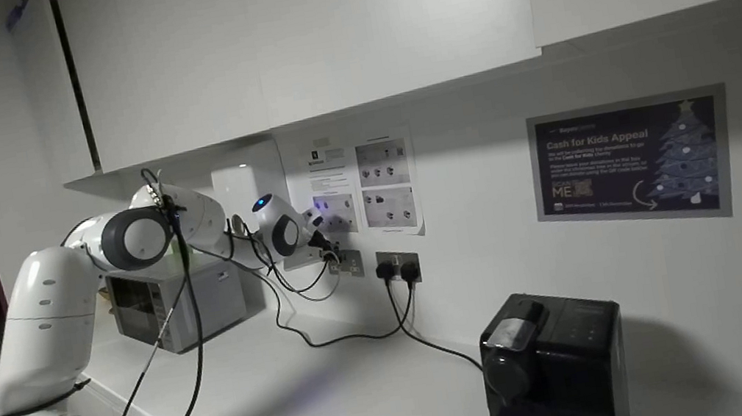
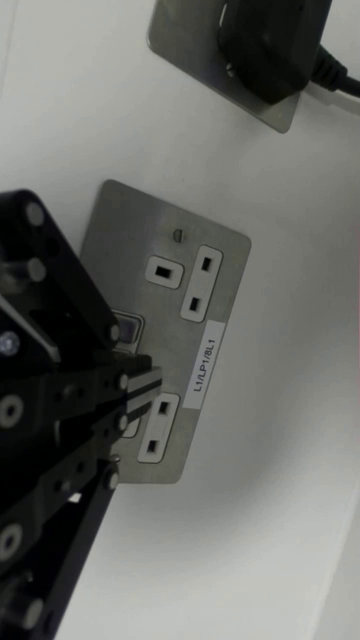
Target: Press the switches on the bottom left socket.
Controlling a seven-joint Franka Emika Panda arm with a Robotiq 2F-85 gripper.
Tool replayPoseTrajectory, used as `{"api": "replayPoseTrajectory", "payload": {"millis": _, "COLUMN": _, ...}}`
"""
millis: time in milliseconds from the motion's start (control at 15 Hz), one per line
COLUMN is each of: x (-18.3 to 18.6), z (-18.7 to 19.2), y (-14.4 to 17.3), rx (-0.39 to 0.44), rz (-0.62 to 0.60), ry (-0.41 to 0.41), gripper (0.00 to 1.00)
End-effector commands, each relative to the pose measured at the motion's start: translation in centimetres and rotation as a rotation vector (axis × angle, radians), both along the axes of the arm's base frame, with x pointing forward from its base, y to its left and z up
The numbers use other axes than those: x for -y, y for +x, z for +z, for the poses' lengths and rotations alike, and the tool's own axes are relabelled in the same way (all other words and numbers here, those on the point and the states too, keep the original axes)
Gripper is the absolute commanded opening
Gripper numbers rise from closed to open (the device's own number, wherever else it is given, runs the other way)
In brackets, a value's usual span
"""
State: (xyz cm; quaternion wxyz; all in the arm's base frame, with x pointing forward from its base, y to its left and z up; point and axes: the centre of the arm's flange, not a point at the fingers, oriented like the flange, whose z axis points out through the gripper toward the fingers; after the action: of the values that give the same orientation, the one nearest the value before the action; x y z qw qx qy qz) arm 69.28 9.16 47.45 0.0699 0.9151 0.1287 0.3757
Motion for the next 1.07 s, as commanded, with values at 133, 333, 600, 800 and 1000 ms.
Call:
{"api": "replayPoseTrajectory", "payload": {"millis": 133, "x": 0.3, "z": 0.4, "y": 1.9, "rx": 0.03, "rz": -0.011, "ry": 0.007, "gripper": 0.0}}
{"api": "replayPoseTrajectory", "payload": {"millis": 333, "x": 0.4, "z": 0.7, "y": 0.8, "rx": 0.023, "rz": 0.001, "ry": -0.014, "gripper": 0.0}}
{"api": "replayPoseTrajectory", "payload": {"millis": 600, "x": 1.0, "z": 1.3, "y": -1.4, "rx": 0.014, "rz": 0.065, "ry": -0.095, "gripper": 0.0}}
{"api": "replayPoseTrajectory", "payload": {"millis": 800, "x": 1.3, "z": 1.7, "y": -2.4, "rx": 0.015, "rz": 0.118, "ry": -0.154, "gripper": 0.0}}
{"api": "replayPoseTrajectory", "payload": {"millis": 1000, "x": 1.8, "z": 2.4, "y": -3.0, "rx": 0.019, "rz": 0.148, "ry": -0.196, "gripper": 0.0}}
